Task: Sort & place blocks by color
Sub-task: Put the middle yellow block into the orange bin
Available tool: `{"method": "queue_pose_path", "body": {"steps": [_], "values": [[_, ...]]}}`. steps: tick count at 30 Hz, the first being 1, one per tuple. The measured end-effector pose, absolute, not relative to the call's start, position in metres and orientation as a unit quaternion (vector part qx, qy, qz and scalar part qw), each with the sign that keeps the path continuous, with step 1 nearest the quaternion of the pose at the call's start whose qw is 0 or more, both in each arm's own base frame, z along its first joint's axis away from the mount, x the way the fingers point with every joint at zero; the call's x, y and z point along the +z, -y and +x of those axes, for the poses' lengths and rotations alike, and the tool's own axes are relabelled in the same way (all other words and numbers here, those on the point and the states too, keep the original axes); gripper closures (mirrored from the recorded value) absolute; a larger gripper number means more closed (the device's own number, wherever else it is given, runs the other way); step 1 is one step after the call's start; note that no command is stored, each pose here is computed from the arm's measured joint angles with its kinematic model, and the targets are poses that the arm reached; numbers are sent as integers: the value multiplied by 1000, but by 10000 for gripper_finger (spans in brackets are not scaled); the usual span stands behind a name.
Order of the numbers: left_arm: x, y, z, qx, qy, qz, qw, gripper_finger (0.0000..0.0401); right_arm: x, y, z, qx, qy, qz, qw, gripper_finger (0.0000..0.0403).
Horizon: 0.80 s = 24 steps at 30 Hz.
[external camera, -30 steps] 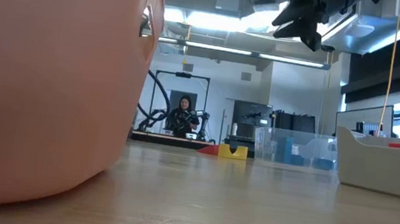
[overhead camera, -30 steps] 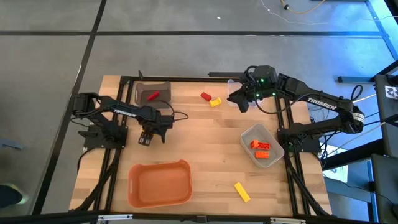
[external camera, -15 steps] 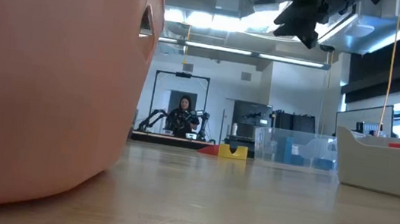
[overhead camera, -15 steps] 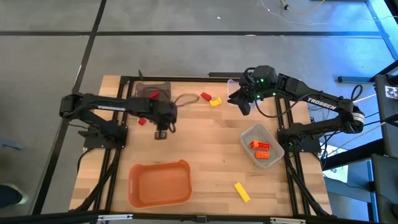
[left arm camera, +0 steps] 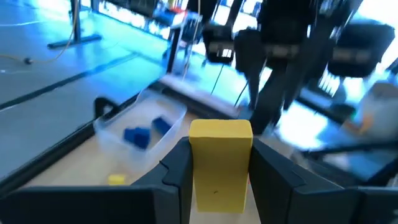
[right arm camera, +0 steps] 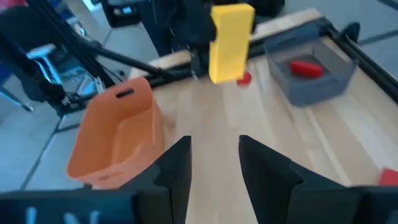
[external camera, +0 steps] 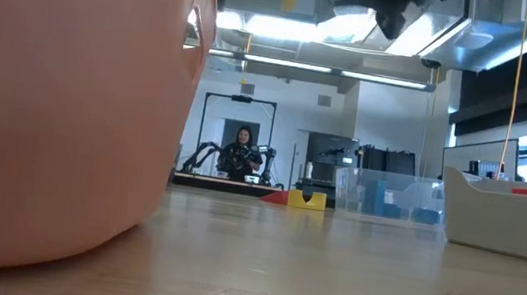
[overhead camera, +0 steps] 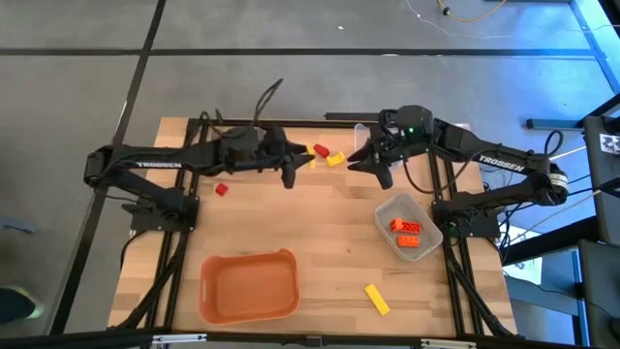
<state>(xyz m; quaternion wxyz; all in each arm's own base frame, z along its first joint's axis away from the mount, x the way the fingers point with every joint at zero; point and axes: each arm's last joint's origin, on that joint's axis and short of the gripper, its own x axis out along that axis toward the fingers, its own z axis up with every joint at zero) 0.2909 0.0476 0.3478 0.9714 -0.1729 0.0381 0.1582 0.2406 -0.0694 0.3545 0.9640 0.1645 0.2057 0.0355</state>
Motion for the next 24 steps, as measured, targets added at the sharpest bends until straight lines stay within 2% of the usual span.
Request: {"method": "queue_pose_path", "body": {"steps": [6, 11, 17, 24], "values": [[343, -49, 307, 151, 4, -204, 967, 291, 353, 58, 251, 26, -201, 166, 965, 253], [338, -49, 312, 154, -1, -205, 967, 291, 346, 50, 260, 38, -219, 163, 961, 185], [343, -48, 309, 142, 11, -205, 968, 291, 344, 52, 261, -3, -222, 148, 964, 103], [346, -40, 311, 97, 17, -208, 973, 291, 341, 50, 271, 1, -212, 165, 963, 83]]}}
